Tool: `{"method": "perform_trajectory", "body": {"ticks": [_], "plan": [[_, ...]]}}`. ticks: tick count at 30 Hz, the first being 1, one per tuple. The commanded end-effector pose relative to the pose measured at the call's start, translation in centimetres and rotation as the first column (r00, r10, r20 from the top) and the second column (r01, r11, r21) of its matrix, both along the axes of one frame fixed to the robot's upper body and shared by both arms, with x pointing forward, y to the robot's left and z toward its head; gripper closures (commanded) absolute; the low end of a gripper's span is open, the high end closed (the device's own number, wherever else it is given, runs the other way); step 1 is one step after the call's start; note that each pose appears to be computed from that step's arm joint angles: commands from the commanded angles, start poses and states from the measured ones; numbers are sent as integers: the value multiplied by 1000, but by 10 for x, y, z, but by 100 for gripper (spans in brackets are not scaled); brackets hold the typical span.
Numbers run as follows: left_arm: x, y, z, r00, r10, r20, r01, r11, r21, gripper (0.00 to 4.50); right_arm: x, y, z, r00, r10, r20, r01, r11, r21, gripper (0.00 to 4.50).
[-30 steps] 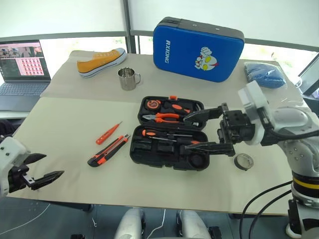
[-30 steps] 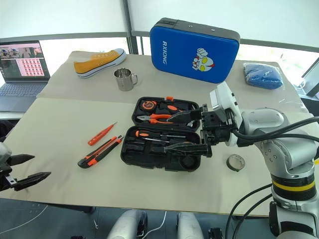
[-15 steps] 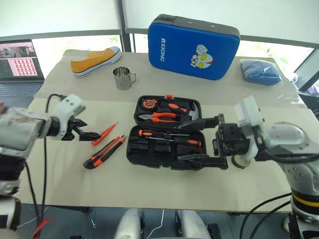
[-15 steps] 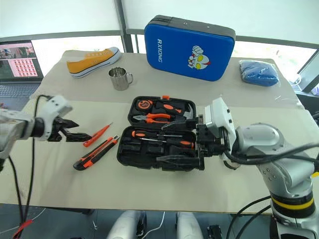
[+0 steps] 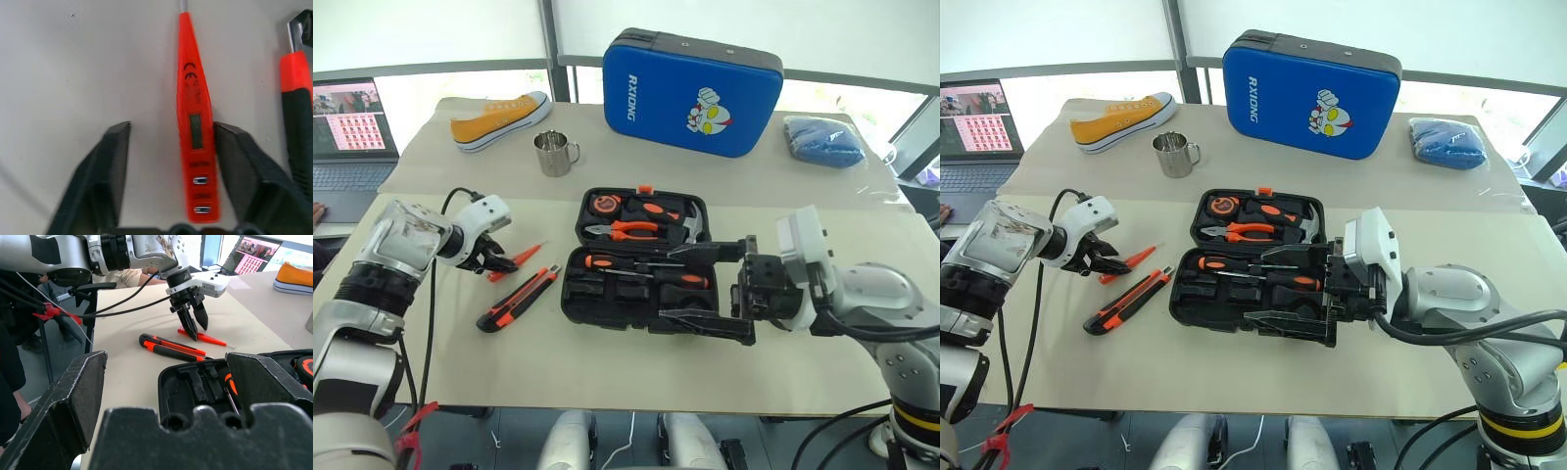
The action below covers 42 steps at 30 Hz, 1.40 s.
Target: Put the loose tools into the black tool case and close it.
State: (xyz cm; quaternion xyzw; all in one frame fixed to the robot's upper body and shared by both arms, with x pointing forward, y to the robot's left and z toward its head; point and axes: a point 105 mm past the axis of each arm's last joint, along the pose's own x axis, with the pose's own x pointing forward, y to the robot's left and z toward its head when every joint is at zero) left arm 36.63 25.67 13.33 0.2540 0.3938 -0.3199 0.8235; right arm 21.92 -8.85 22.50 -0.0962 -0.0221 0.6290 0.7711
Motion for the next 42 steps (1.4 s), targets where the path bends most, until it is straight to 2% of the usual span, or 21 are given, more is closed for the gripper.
{"method": "perform_trajectory", "body": {"ticks": [1, 2, 3, 6, 9, 11, 12, 14, 17, 22, 30, 39, 40, 42], "plan": [[-3, 3, -14, 1000, -6, -28, 6, 1000, -8, 343, -4, -2, 8, 998, 7, 58, -7, 1000, 2, 0], [-1, 4, -11, 1000, -10, -4, 10, 1000, -20, 388, -3, -2, 8, 998, 4, 59, -4, 1000, -4, 0], [1, 5, -7, 1000, -18, 26, 19, 999, -27, 407, -3, -3, 7, 998, -1, 60, 2, 1000, -10, 0], [10, -1, 15, 992, -45, 120, 52, 997, -61, 407, -3, -8, 4, 998, -22, 54, 23, 999, -27, 0], [14, -25, 44, 955, -182, 236, 200, 979, -51, 407, -5, -14, -1, 999, -42, 32, 43, 998, -43, 0], [14, -36, 52, 932, -245, 267, 264, 964, -39, 407, -6, -17, -4, 998, -50, 26, 51, 997, -55, 0], [9, -56, 60, 900, -334, 282, 360, 932, -46, 407, -5, -20, -8, 997, -70, 22, 72, 995, -74, 0], [-9, -101, 68, 789, -544, 286, 573, 819, -22, 407, -2, -29, -21, 992, -124, 24, 126, 983, -134, 0], [-21, -129, 61, 701, -664, 259, 682, 731, 28, 407, 3, -37, -34, 985, -165, 55, 173, 963, -207, 0], [-31, -161, 41, 641, -743, 193, 753, 657, 27, 407, 12, -45, -49, 970, -228, 89, 244, 932, -267, 0], [-29, -174, 15, 601, -793, 103, 784, 609, 115, 407, 19, -42, -44, 958, -276, 82, 288, 933, -217, 0], [-36, -166, 3, 609, -793, 18, 786, 606, 124, 407, 24, -37, -37, 951, -296, 88, 307, 937, -167, 0], [-35, -165, 3, 613, -790, 16, 782, 610, 125, 306, 24, -36, -36, 952, -296, 84, 306, 939, -159, 0], [-36, -164, 7, 612, -791, 19, 784, 609, 122, 247, 24, -35, -33, 952, -294, 80, 303, 942, -146, 0]]}}
